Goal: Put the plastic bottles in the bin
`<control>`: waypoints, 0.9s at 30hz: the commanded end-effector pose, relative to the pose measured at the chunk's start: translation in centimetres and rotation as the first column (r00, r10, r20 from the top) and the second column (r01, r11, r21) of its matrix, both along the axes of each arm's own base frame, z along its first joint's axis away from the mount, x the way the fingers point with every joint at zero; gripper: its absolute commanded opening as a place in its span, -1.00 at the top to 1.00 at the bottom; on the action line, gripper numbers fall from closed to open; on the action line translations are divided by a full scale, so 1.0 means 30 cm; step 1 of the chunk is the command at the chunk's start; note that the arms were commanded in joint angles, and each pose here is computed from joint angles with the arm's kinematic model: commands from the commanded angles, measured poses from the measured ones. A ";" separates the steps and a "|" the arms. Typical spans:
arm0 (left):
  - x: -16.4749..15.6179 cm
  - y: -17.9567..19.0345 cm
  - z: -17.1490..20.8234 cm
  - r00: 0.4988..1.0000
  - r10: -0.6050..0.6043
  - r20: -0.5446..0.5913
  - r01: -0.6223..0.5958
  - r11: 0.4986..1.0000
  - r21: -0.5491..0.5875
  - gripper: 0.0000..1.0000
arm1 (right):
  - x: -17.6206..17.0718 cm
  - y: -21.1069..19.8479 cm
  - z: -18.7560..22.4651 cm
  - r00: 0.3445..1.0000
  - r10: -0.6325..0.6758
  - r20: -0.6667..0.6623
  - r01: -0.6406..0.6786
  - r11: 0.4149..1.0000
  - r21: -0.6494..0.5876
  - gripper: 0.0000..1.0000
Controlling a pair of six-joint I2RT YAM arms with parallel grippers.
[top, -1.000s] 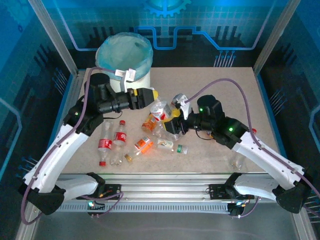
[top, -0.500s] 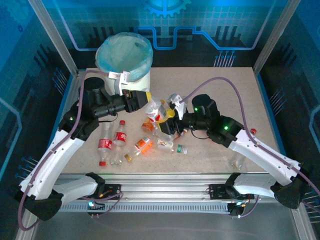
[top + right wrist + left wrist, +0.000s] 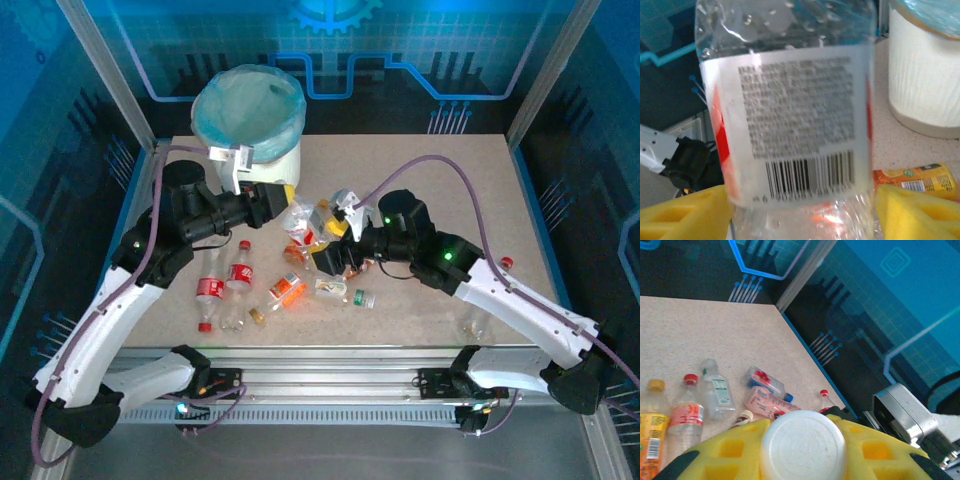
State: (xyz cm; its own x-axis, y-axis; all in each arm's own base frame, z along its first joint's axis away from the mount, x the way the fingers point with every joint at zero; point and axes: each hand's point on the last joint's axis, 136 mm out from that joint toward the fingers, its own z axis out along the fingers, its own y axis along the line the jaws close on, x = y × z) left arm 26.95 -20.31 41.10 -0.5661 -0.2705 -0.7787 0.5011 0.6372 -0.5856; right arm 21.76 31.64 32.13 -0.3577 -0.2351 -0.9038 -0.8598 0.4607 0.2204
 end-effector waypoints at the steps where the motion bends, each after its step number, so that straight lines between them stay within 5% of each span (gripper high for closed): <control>1: 0.021 0.065 0.084 0.990 0.111 0.082 -0.111 0.994 0.000 0.77 | 0.040 -0.014 0.079 0.995 -0.082 0.049 0.082 0.997 0.012 -0.70; 8: 0.141 0.204 0.238 0.922 0.319 0.221 -0.340 0.938 0.063 1.00 | 0.089 -0.051 0.154 0.978 -0.185 0.097 0.183 0.983 0.022 -0.98; 17: 0.360 0.340 0.496 0.784 0.480 0.393 -0.533 0.845 0.030 1.00 | 0.136 -0.075 0.156 0.959 -0.243 0.143 0.250 0.968 -0.029 -1.00; 21: 0.458 0.405 0.547 0.712 0.546 0.440 -0.611 0.792 0.007 1.00 | 0.151 -0.072 0.143 0.957 -0.249 0.145 0.258 0.965 -0.042 -1.00; 27: 0.613 0.461 0.537 0.675 0.599 0.431 -0.662 0.749 -0.005 1.00 | 0.165 -0.059 0.130 0.962 -0.246 0.114 0.254 0.965 -0.061 -1.00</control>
